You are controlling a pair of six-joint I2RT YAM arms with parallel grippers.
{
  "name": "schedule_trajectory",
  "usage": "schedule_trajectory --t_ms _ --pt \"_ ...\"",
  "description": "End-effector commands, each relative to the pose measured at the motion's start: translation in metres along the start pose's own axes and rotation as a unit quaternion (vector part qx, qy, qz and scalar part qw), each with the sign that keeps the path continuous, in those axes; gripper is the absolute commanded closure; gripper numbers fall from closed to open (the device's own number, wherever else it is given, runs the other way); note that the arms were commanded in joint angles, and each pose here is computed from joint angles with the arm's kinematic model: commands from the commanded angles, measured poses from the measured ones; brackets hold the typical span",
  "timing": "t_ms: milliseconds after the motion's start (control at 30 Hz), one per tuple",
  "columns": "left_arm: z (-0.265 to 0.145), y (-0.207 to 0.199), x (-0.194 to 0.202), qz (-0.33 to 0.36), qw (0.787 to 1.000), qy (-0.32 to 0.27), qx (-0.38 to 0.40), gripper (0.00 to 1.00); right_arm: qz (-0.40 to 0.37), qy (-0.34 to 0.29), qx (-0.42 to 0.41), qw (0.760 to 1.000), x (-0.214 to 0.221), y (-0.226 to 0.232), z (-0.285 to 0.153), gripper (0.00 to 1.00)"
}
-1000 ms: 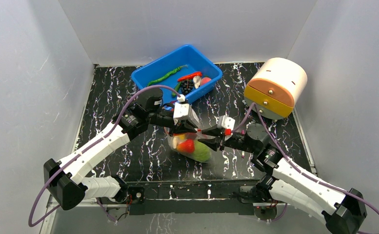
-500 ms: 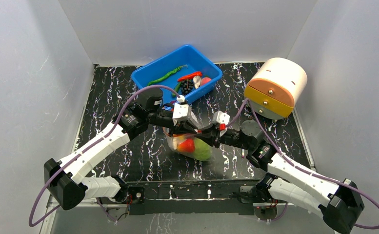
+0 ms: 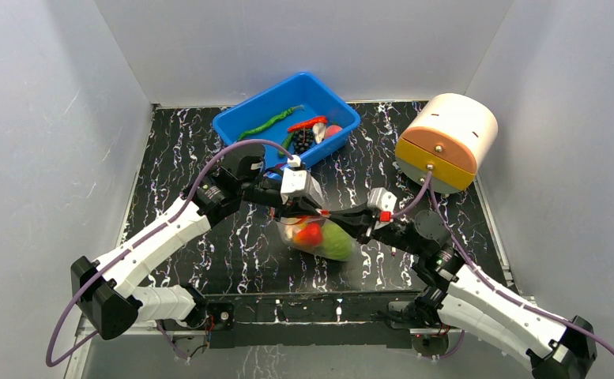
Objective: Place the food in the zip-top bag and seal the zipper
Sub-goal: Zip the zipper food storage bag at the center of the board.
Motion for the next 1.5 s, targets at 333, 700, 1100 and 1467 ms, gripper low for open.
schedule_trajectory --t_ms 333,700,1100,1467 --pt "-0.012 0.001 -0.004 0.01 1.0 -0.003 -0.015 1.0 -0.005 -0.019 -0.038 0.999 -0.024 0.005 -0.006 0.79" --pt "-0.008 -0.006 -0.002 0.025 0.999 -0.025 0.025 1.0 -0.01 -0.01 -0.038 0.999 -0.038 -0.007 0.012 0.68" --pt "-0.005 -0.007 0.001 0.028 0.998 -0.025 0.051 1.0 -0.012 0.006 -0.056 0.998 -0.026 -0.009 0.026 0.78" --pt "-0.004 -0.007 0.003 0.024 0.998 -0.022 0.052 1.0 -0.012 -0.023 -0.071 0.997 -0.034 -0.006 0.027 0.82"
Point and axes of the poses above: each gripper's point midway between its finger pads, its own z axis out along the fingers, its own y axis along the line the jaws close on, x = y × z, the point moved 7 cm from there along -z, back along the fingers, and after that the axes turned 10 degrees about -z, right-handed, at the moved point
